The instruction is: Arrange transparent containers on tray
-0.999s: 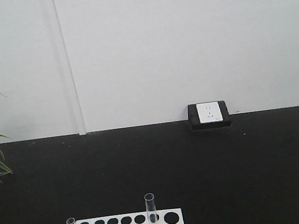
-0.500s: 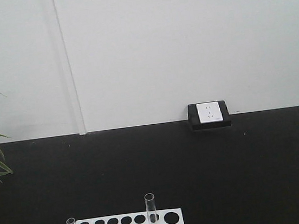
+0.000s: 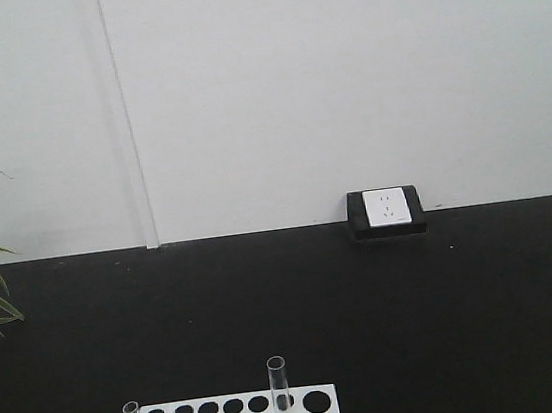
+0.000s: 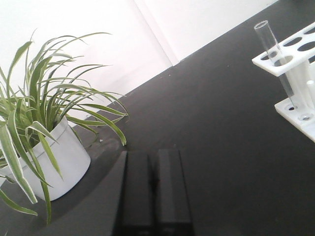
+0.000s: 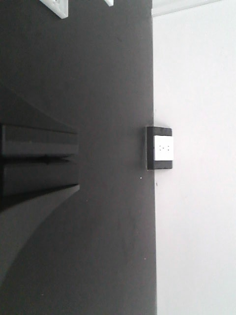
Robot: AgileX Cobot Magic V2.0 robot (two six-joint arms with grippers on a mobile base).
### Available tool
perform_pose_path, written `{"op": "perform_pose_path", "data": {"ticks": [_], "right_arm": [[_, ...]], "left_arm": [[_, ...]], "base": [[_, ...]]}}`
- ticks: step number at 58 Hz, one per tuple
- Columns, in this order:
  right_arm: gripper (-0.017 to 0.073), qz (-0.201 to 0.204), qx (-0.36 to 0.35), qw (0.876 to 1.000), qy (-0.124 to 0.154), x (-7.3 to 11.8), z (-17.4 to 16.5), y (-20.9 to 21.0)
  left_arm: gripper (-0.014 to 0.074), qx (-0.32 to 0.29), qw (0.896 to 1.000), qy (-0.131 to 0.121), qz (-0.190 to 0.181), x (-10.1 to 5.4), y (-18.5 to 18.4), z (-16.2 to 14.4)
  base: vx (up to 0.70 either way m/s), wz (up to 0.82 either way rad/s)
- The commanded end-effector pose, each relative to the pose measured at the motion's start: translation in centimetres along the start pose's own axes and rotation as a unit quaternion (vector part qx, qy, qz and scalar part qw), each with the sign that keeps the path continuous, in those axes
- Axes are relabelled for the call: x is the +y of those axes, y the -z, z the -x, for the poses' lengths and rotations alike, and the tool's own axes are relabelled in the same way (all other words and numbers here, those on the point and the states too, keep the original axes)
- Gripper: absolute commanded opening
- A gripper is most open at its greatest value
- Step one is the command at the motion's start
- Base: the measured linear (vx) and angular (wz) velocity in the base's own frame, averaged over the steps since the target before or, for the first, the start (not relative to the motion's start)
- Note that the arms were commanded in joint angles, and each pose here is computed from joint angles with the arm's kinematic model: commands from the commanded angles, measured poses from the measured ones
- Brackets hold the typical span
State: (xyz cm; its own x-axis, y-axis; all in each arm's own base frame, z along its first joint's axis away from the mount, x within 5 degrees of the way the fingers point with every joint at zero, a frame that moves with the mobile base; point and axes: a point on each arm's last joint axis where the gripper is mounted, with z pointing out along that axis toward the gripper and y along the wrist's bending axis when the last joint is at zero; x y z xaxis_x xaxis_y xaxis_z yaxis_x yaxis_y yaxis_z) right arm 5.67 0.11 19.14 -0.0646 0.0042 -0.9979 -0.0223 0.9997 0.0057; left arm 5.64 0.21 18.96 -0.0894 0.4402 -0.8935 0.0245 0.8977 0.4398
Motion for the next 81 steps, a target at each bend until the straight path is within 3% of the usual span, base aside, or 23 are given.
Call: {"op": "perform_pose_path", "data": {"ticks": [1,5,11,22,28,37,45,56,67,81], "right_arm": [[-0.0011,-0.001,-0.039,0.999,0.001,0.0,0.5,-0.1],[-0.0011,-0.001,-0.047,0.999,0.001,0.0,0.7,-0.1],[-0.0011,0.001,-0.082,0.997,0.0,0.0,1.4,0.0],[-0.0011,0.002,-0.133,0.991,-0.001,0.1,3.8,0.6],[-0.0011,0.001,-0.154,0.988,0.009,0.1,5.8,1.2],[-0.0011,-0.004,-0.165,0.986,0.03,0.1,9.4,1.8],[-0.0011,-0.006,-0.163,0.986,0.031,0.1,12.7,1.6],[-0.0011,-0.004,-0.157,0.987,0.029,0.1,16.1,-0.1],[-0.0008,-0.002,-0.11,0.994,0.026,0.1,16.0,-2.8],[0.0011,0.0,-0.048,0.999,-0.003,0.1,14.8,-5.3]], "left_arm": [[-0.0004,-0.047,0.999,0.001,0.008,-0.2,0.0,0.0],[-0.0004,-0.07,0.997,0.01,0.014,-0.1,0.0,0.4],[-0.0004,-0.134,0.988,0.068,0.025,0.2,0.3,1.5],[-0.0001,-0.265,0.95,0.159,0.048,1.4,1.3,3.9],[-0.0001,-0.304,0.937,0.159,0.06,2.2,2.1,5.6],[-0.0001,-0.331,0.928,0.154,0.072,4.2,4.0,9.4],[-0.0001,-0.311,0.935,0.155,0.071,6.2,5.3,13.1],[-0.0001,-0.231,0.959,0.158,0.052,7.8,3.9,16.4],[0.0001,-0.182,0.969,0.16,0.036,7.8,0.7,16.6],[0.0027,-0.113,0.98,0.162,0.016,7.0,-2.3,15.3]], "base": [[0.0,0.0],[0.0,0.0],[0.0,0.0],[0.0,0.0],[0.0,0.0],[0.0,0.0],[0.0,0.0],[0.0,0.0],[0.0,0.0],[0.0,0.0]]}}
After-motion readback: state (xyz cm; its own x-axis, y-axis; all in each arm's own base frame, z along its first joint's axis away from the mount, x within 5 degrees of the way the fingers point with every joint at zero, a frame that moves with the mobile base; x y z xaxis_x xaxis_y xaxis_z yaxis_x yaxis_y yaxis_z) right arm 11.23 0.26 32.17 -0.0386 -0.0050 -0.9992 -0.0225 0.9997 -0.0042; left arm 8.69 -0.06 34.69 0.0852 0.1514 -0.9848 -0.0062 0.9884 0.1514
